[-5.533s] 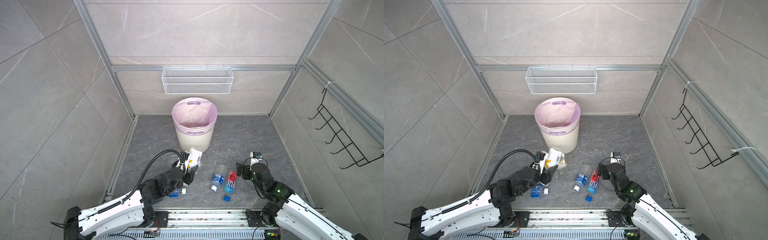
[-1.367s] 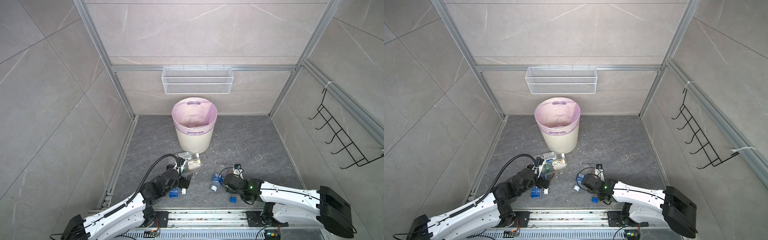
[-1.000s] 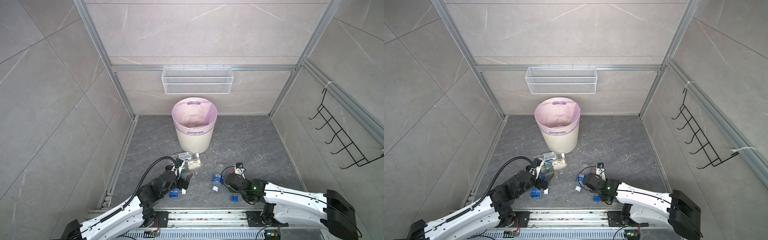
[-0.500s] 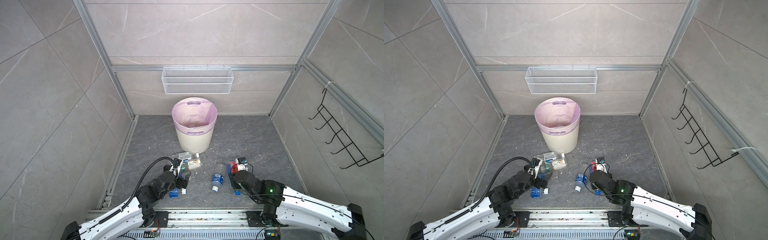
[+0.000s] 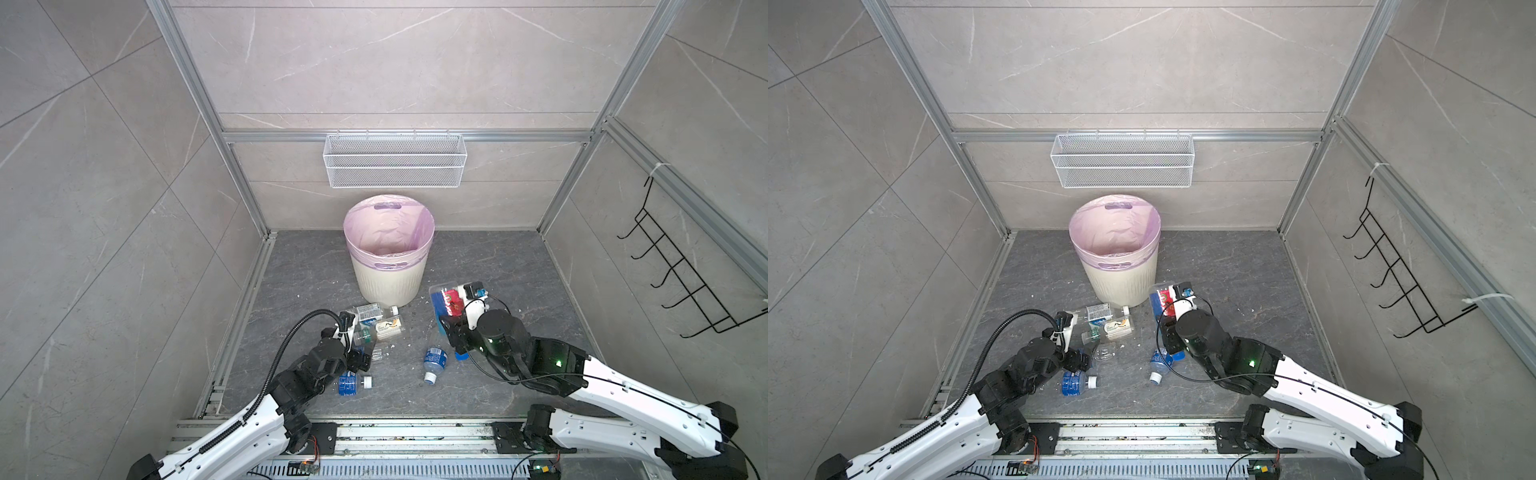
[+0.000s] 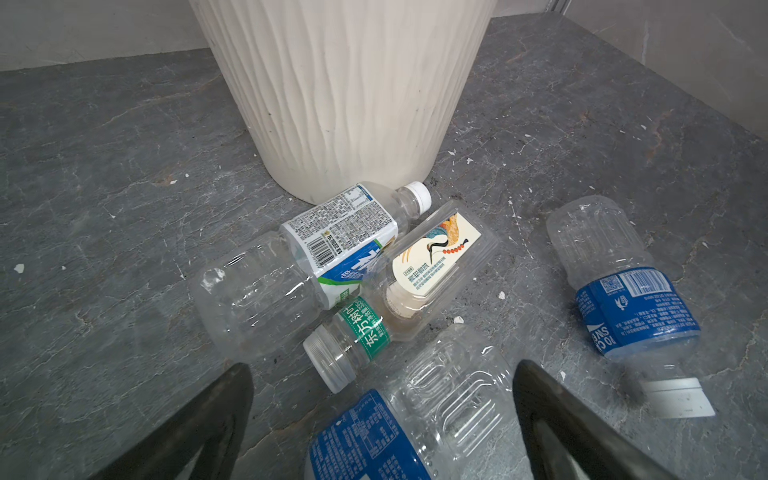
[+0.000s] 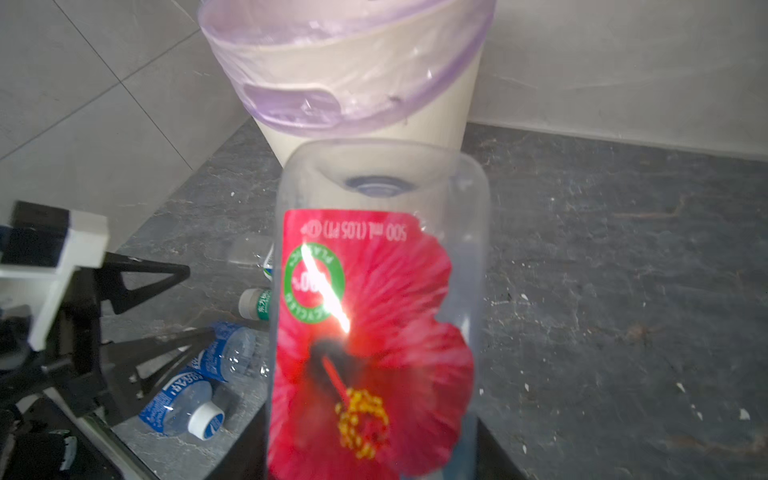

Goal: Throw the plastic bottles in the bin
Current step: 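Lift the pink-flower bottle with the right gripper over the bin and release, then draw the right gripper back down toward the blue-labelled bottle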

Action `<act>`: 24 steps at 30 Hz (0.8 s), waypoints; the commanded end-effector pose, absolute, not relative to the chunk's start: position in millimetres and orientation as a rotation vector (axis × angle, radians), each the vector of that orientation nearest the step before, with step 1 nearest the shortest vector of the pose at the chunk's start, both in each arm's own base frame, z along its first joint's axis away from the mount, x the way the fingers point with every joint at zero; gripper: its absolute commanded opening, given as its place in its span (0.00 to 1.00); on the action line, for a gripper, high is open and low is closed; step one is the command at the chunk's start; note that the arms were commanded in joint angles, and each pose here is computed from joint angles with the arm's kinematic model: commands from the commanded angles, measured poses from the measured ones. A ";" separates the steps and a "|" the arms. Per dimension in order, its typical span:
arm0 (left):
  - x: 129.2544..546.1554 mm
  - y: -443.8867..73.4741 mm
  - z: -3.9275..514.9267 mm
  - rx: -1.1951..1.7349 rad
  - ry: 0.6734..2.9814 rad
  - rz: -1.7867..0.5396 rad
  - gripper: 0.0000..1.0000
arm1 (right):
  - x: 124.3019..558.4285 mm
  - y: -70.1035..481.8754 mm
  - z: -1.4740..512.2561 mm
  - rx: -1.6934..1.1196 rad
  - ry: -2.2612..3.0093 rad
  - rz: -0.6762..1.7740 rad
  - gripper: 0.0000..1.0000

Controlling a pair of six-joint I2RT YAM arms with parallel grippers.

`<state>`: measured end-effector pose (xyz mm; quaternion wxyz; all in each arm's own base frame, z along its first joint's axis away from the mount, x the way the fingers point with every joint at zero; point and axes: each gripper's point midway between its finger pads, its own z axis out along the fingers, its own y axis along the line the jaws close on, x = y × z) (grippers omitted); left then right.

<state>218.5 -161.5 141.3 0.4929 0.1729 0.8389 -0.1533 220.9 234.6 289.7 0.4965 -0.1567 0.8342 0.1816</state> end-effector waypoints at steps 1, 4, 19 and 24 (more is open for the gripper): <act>219.9 -163.9 145.6 0.391 2.021 -0.430 0.99 | 233.0 259.6 338.3 -0.429 1.948 0.446 0.45; 220.9 -162.3 144.1 0.380 2.026 -0.439 0.99 | 255.5 285.5 377.5 -0.445 1.924 0.426 0.42; 222.1 -157.3 143.4 0.349 2.029 -0.470 0.99 | 427.9 313.9 470.7 -0.228 1.883 0.458 0.99; 223.1 -158.0 143.0 0.351 2.030 -0.470 0.99 | 409.4 313.5 472.5 -0.272 1.875 0.493 0.99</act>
